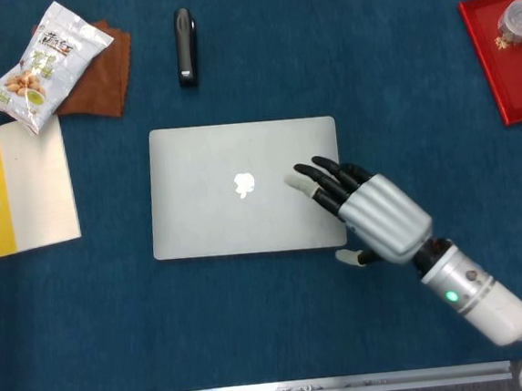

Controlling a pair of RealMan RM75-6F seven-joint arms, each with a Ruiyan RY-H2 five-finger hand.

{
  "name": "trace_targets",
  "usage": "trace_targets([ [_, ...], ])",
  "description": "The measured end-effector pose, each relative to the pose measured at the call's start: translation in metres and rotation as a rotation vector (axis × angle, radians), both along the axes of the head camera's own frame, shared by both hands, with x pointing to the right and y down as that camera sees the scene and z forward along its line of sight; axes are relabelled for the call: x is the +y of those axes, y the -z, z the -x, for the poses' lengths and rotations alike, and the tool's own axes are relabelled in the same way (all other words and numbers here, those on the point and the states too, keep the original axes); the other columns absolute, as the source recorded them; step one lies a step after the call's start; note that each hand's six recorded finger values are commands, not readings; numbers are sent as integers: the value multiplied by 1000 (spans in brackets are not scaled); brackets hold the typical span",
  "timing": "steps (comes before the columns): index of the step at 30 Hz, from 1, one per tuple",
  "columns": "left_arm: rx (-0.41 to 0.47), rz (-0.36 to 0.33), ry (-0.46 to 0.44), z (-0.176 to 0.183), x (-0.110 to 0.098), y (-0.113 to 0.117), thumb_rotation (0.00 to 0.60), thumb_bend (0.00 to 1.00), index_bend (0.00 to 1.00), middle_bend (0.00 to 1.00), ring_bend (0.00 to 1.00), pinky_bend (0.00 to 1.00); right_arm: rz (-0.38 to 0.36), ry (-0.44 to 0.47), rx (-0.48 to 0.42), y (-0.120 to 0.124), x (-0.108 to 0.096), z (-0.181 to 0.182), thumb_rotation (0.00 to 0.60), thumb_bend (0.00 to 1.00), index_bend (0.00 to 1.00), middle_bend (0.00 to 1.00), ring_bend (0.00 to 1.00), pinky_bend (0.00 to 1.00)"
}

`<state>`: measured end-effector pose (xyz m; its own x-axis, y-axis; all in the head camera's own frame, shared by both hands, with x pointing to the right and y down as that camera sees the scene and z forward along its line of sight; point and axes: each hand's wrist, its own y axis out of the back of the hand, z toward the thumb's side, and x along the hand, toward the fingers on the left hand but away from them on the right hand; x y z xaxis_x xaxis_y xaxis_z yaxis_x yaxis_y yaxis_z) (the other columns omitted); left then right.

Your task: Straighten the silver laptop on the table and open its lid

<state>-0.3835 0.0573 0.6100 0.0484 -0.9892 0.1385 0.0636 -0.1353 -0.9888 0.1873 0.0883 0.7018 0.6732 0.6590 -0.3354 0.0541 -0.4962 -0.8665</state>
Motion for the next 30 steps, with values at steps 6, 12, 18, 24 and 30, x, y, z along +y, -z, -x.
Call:
trace_targets([
  [6,2,-2,9,7,1,1,600,318,0,0,0,0,-6,38,10,-19,8,29,600,46,5,64,4,222],
  [12,5,-4,13,15,5,3,600,318,0,0,0,0,-14,59,23,-38,14,57,600,49,5,60,4,217],
  [18,8,-8,12,22,8,5,600,317,0,0,0,0,-21,68,33,-53,16,78,600,178,4,60,4,217],
  [24,15,-10,17,27,8,6,600,318,0,0,0,0,-17,72,31,-64,17,94,600,178,1,59,4,217],
  [30,17,-8,16,28,7,6,600,318,0,0,0,0,-30,75,21,-67,14,107,600,171,1,59,4,196],
])
